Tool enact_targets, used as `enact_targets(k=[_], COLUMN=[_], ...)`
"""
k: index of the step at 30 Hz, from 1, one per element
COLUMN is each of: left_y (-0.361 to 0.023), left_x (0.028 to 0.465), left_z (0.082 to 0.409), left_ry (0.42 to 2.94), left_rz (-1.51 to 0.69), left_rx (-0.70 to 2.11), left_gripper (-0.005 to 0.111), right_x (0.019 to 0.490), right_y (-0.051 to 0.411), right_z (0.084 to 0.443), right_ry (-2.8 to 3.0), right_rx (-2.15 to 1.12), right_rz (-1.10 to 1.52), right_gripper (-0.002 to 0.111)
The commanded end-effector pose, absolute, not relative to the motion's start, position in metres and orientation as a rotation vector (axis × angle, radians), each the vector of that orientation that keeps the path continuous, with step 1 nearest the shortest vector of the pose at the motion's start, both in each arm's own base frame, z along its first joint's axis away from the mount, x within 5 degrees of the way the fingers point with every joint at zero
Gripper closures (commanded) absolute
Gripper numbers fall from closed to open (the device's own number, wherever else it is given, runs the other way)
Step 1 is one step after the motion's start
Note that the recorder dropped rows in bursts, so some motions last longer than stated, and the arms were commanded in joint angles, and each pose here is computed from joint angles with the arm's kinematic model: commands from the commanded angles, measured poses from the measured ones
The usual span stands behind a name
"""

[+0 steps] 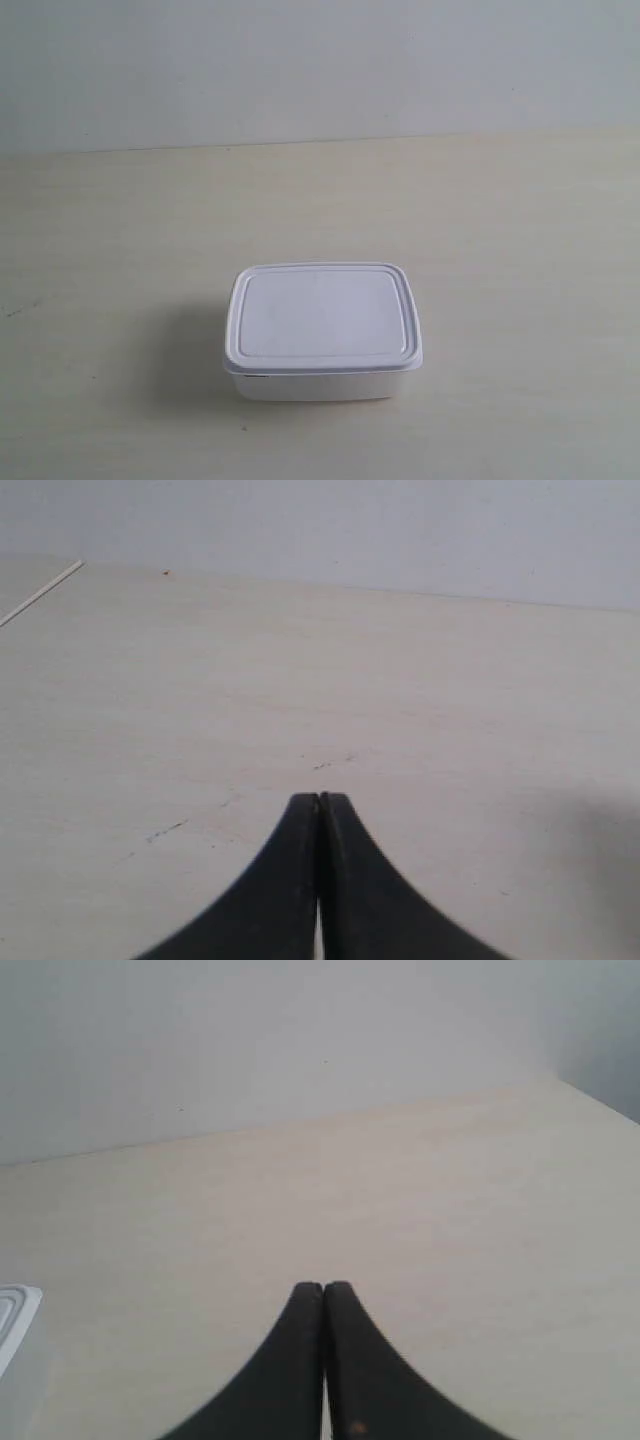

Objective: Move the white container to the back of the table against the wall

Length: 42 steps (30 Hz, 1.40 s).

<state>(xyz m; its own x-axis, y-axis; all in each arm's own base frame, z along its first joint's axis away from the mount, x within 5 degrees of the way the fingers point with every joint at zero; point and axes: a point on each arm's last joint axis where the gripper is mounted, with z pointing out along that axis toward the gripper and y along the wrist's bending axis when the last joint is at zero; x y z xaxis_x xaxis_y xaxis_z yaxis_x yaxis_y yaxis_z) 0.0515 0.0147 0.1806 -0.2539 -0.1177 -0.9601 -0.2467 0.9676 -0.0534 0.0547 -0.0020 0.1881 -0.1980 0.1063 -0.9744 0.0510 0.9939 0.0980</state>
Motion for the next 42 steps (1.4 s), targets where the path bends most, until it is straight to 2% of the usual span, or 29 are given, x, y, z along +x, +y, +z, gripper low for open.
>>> enact_targets(k=[1,11,20,27,34,42], left_y=[0.015,0.014,0.012,0.008,0.002,-0.006], left_x=[0.051,0.052,0.055,0.054,0.047,0.03], left_z=[0.181,0.183,0.2,0.222,0.246,0.27], left_ry=[1.821,1.818,1.626,1.389,1.112,0.781], left_rz=[0.125,0.201,0.19,0.173,0.138,0.11], left_rx=[-0.265,-0.161,-0.115,-0.066,-0.02,0.044], left_gripper=[0.107,0.107,0.107,0.107,0.107,0.107], right_x=[0.055,0.055,0.056,0.055,0.051,0.046], right_y=[-0.002,-0.002,-0.001,-0.001,-0.006,-0.01], right_z=[0.188,0.188,0.2,0.22,0.235,0.247], right_ry=[1.763,1.763,1.623,1.403,1.17,1.006], right_rx=[0.112,0.112,0.122,0.134,0.431,0.471], right_rz=[0.045,0.045,0.079,0.117,0.483,0.556], right_gripper=[0.108,0.108,0.108,0.108,0.108,0.108])
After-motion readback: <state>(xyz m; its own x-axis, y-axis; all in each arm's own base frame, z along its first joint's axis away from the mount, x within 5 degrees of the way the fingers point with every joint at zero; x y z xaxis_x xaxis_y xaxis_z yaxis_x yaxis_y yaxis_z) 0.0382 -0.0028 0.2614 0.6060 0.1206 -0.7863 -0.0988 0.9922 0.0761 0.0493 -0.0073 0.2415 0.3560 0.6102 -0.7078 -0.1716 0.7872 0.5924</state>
